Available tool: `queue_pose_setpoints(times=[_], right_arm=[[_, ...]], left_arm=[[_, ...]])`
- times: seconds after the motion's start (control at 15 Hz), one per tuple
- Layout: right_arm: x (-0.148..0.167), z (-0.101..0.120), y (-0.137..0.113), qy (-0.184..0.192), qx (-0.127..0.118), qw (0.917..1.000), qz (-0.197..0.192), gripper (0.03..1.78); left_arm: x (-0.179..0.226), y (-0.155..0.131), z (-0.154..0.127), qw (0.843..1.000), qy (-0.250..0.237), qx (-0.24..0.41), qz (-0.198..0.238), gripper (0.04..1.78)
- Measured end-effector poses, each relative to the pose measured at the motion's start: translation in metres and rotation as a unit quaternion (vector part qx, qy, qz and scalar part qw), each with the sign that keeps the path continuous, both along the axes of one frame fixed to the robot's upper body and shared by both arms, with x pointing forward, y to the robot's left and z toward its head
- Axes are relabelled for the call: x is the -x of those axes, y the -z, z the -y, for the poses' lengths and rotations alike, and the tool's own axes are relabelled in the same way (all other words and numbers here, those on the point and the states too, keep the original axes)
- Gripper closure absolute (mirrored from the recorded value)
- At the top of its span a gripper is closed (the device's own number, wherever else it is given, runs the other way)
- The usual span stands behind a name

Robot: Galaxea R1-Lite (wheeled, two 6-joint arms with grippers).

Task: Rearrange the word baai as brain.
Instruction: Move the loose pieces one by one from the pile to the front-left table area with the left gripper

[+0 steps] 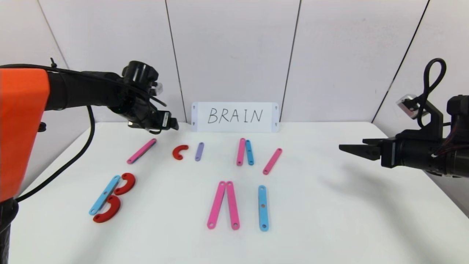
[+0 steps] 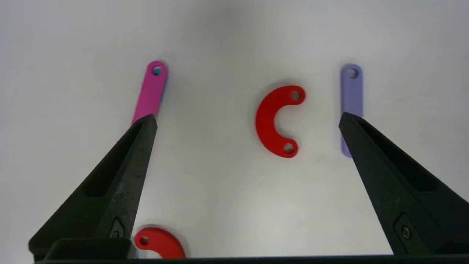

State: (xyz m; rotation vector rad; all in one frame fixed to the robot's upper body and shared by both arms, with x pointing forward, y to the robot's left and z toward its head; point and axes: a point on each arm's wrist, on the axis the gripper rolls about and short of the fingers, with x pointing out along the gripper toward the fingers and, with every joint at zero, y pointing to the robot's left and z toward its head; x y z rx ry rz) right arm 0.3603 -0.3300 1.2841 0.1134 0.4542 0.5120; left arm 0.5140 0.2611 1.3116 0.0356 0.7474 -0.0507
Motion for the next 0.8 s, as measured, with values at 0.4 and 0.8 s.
queue_pose_setpoints(times=[0.4, 0.8], right_arm=[[0.0, 0.0, 0.0, 0.0, 0.0, 1.0, 0.0, 0.08], [-0.001, 0.0, 0.001, 0.0, 0.0, 1.0, -0.002, 0.08]], left_arm=[[-0.023, 0.028, -0.062, 0.998, -0.044, -0.022, -0.026, 0.08], [-0.035, 0.051, -0.096, 0.998, -0.042, 0.008, -0.049, 0.08]])
